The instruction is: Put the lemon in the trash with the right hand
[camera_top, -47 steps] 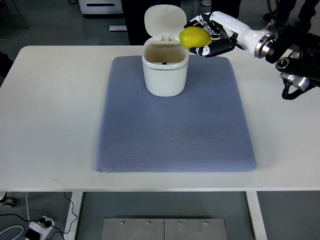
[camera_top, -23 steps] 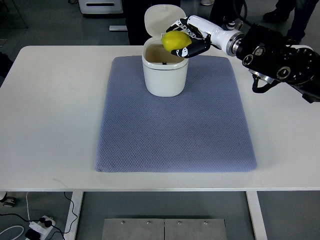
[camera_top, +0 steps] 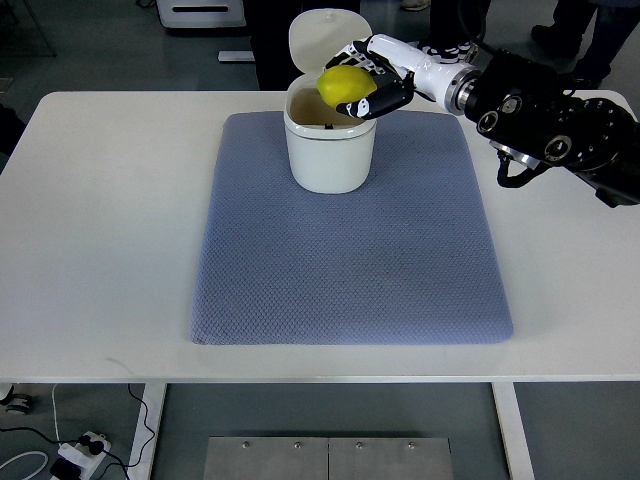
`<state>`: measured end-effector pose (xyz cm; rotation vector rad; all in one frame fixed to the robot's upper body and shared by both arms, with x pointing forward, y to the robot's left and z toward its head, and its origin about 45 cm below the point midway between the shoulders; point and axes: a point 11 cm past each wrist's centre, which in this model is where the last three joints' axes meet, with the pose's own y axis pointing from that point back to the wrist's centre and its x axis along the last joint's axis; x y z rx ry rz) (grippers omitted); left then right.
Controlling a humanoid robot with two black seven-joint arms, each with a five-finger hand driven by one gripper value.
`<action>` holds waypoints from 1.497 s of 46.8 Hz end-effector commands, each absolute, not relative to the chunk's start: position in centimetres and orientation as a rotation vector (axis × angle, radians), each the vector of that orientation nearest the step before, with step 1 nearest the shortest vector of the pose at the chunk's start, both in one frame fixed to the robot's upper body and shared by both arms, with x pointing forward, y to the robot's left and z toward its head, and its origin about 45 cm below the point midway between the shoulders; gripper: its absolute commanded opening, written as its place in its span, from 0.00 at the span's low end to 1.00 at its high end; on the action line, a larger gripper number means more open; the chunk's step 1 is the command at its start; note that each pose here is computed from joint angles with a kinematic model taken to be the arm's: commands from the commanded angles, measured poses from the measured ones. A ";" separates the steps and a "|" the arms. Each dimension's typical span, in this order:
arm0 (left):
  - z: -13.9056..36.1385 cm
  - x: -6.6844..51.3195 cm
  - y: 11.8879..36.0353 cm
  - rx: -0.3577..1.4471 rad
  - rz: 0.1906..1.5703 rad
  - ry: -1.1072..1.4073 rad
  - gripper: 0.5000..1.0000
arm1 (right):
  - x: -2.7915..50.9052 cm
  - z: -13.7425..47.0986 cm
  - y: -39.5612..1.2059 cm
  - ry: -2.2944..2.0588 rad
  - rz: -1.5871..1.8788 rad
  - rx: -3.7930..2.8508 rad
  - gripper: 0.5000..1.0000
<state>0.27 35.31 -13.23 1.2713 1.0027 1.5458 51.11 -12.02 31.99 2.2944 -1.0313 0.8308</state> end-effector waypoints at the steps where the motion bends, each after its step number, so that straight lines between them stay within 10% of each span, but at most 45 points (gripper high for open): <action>1: -13.2 0.3 35.3 1.271 1.546 1.003 1.00 | 51.1 32.1 -12.0 -1.032 0.833 2.291 0.72; 24: -13.2 0.3 35.3 1.271 1.546 1.003 1.00 | 51.0 32.1 -11.8 -1.021 0.834 2.298 1.00; 44: -13.2 0.3 35.3 1.271 1.546 1.003 1.00 | 51.0 32.3 -13.1 -1.012 0.812 2.301 1.00; 70: -13.2 0.3 35.3 1.271 1.546 1.003 1.00 | 48.5 33.8 -24.4 -1.148 0.672 2.311 1.00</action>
